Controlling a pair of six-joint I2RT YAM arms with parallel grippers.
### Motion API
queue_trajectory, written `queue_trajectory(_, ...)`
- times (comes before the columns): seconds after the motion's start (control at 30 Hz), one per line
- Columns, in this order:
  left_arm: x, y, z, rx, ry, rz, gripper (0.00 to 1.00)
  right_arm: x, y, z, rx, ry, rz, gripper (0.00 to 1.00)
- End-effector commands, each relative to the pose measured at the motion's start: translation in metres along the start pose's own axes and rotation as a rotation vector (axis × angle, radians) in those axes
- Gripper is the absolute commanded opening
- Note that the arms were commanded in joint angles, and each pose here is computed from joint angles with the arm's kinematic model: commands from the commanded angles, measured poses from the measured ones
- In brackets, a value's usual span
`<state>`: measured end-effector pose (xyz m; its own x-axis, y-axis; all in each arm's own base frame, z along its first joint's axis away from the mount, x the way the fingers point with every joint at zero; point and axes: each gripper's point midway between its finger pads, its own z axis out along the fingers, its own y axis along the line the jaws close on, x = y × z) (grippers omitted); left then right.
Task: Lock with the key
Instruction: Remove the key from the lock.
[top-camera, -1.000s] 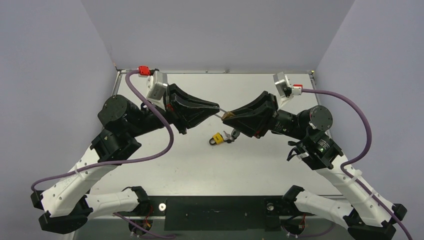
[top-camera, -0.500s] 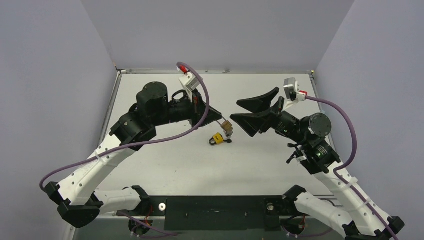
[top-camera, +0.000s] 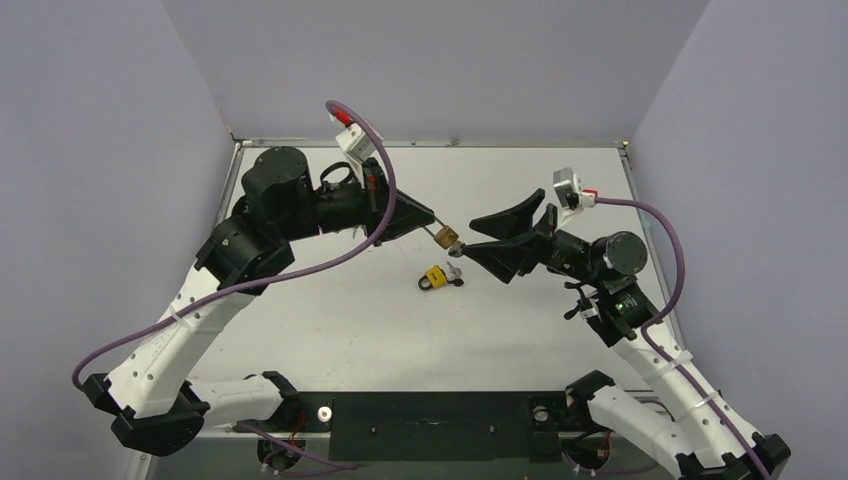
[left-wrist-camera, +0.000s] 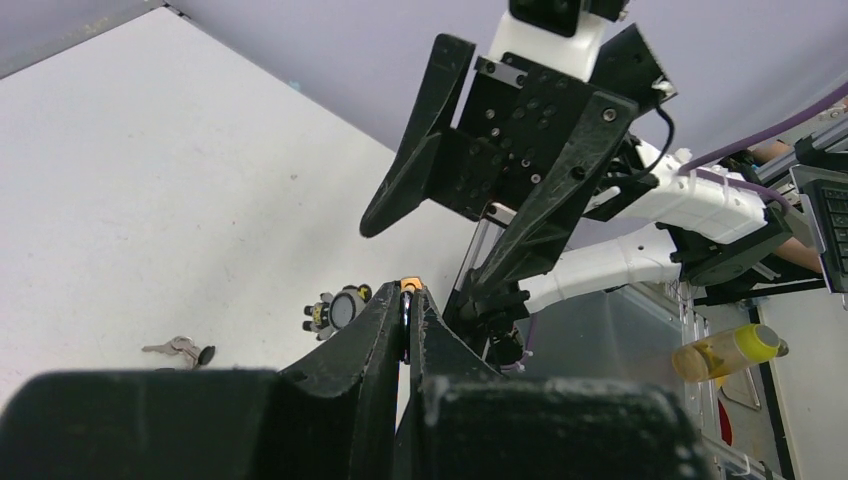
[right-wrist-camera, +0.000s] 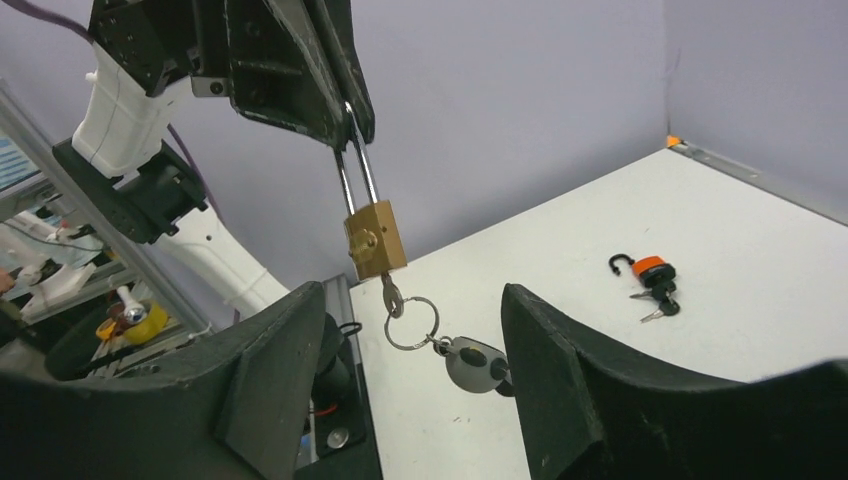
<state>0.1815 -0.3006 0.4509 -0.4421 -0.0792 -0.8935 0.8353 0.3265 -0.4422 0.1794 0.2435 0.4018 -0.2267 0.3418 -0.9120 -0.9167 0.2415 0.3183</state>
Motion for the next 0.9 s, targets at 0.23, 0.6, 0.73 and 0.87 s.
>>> queue_trajectory(0.23,-0.031,-0.022,-0.012,0.076,-0.065,0.011,0.00,-0.006,0.027,0.023,-0.135,0.043,-0.069,0.57)
queue_trajectory(0.6,-0.038,-0.020,-0.014,0.063,-0.078,0.010,0.00,0.007,0.022,0.025,-0.104,0.084,-0.085,0.46)
queue_trajectory(0.73,-0.039,-0.020,-0.015,0.063,-0.081,0.010,0.00,0.008,0.020,0.024,-0.091,0.090,-0.089,0.43)
queue_trajectory(0.87,-0.038,-0.020,-0.014,0.065,-0.078,0.006,0.00,0.006,0.018,0.024,-0.075,0.081,-0.095,0.27)
